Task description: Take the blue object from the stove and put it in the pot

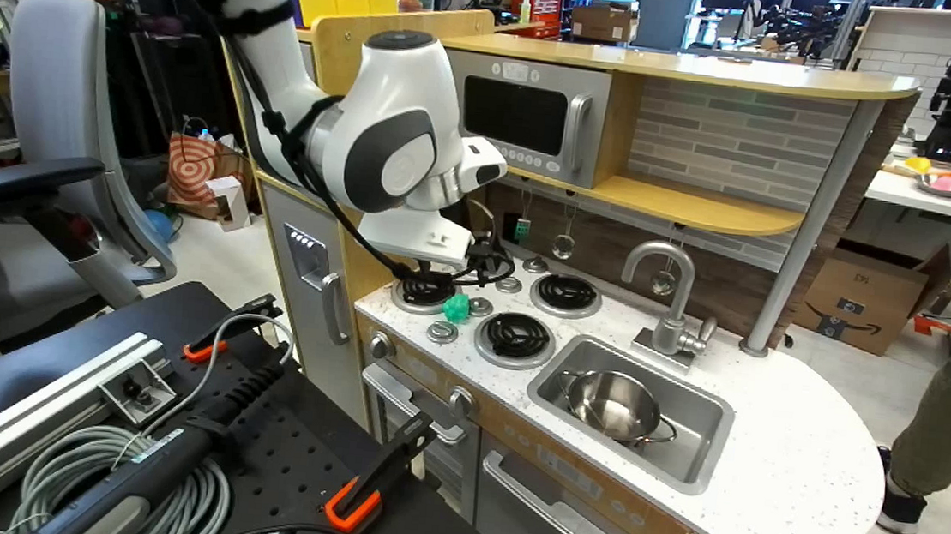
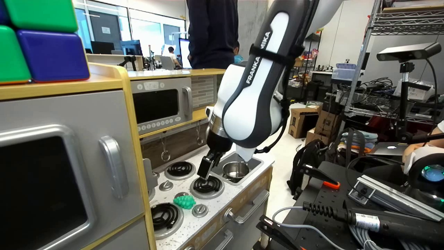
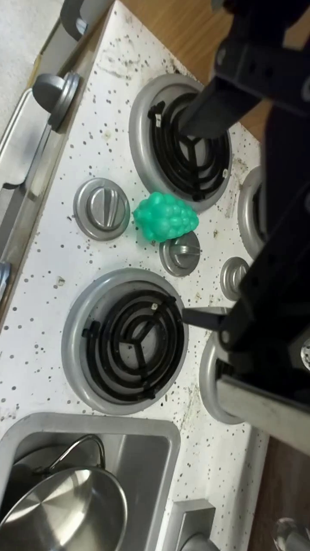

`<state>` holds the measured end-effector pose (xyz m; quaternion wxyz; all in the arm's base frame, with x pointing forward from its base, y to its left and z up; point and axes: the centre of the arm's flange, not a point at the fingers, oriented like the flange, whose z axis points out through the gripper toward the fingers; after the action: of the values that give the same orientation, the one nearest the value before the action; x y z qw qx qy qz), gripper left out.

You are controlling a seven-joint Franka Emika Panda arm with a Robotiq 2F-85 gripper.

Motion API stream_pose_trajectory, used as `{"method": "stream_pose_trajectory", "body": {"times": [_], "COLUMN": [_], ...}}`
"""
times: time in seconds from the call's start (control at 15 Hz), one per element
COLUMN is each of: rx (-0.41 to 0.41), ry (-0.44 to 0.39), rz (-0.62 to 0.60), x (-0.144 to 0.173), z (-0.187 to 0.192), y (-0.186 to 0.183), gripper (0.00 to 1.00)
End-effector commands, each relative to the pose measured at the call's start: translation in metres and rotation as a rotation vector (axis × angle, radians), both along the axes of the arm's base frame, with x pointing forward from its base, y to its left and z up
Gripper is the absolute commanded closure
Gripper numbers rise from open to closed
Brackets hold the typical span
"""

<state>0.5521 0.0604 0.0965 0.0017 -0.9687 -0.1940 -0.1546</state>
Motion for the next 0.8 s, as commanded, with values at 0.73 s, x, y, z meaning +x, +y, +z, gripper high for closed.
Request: {"method": "stream_pose_trajectory", "body": {"times": [0.73], "rx": [-0.055], "ry": [0.087], "rz": [-0.083], "x": [0.083], "z": [-0.047], "y": [0.031], "gripper": [0.0]}}
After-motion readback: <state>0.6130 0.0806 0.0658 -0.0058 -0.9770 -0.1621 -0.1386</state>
